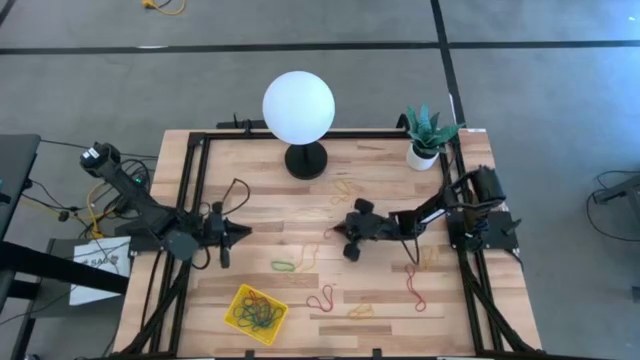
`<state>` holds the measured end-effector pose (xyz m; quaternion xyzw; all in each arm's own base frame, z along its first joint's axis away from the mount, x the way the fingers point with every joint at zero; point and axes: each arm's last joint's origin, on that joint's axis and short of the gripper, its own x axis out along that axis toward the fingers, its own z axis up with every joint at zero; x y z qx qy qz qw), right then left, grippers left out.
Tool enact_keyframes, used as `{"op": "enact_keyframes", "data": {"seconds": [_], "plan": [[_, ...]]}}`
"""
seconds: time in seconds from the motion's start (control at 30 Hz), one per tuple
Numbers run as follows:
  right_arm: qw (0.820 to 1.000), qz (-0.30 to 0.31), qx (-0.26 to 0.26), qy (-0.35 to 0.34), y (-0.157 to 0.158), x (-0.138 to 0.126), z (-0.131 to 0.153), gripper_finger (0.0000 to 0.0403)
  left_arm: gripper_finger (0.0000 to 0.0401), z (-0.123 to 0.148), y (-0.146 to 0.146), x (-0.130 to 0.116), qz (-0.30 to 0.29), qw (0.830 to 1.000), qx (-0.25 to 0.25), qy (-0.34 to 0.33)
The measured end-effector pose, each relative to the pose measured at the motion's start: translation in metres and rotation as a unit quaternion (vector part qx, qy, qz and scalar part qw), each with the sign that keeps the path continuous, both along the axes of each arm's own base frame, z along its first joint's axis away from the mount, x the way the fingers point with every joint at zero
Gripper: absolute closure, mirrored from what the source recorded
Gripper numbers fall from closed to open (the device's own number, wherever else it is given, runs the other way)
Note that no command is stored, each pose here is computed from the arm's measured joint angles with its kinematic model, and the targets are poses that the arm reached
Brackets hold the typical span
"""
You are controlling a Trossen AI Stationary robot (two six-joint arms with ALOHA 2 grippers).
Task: Pick and place items into bin
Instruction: Put the red rubber band into the yellow bin
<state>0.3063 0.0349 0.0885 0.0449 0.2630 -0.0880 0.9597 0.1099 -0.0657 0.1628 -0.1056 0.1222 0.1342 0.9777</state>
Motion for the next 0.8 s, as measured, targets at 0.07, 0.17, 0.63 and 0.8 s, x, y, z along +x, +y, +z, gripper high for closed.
{"op": "enact_keyframes", "data": {"seconds": [0.07, 0.17, 0.63, 0.8], "plan": [[0.999, 0.019, -0.004, -0.037, 0.010, 0.012, 0.014, 0.0402, 0.0374, -0.002, 0.001, 0.000, 0.009, 1.000, -0.009, -0.003], [0.997, 0.050, -0.043, -0.052, 0.026, 0.026, 0.028, 0.0402, 0.0374, -0.003, 0.001, -0.001, 0.014, 1.000, -0.028, -0.004], [0.961, 0.163, -0.022, -0.223, 0.103, 0.107, 0.120, 0.0403, 0.0373, -0.002, 0.004, -0.001, 0.071, 0.996, -0.033, -0.030], [0.934, 0.249, 0.008, -0.258, 0.151, 0.147, 0.124, 0.0403, 0.0373, -0.002, 0.004, -0.001, 0.080, 0.996, -0.030, -0.034]]}}
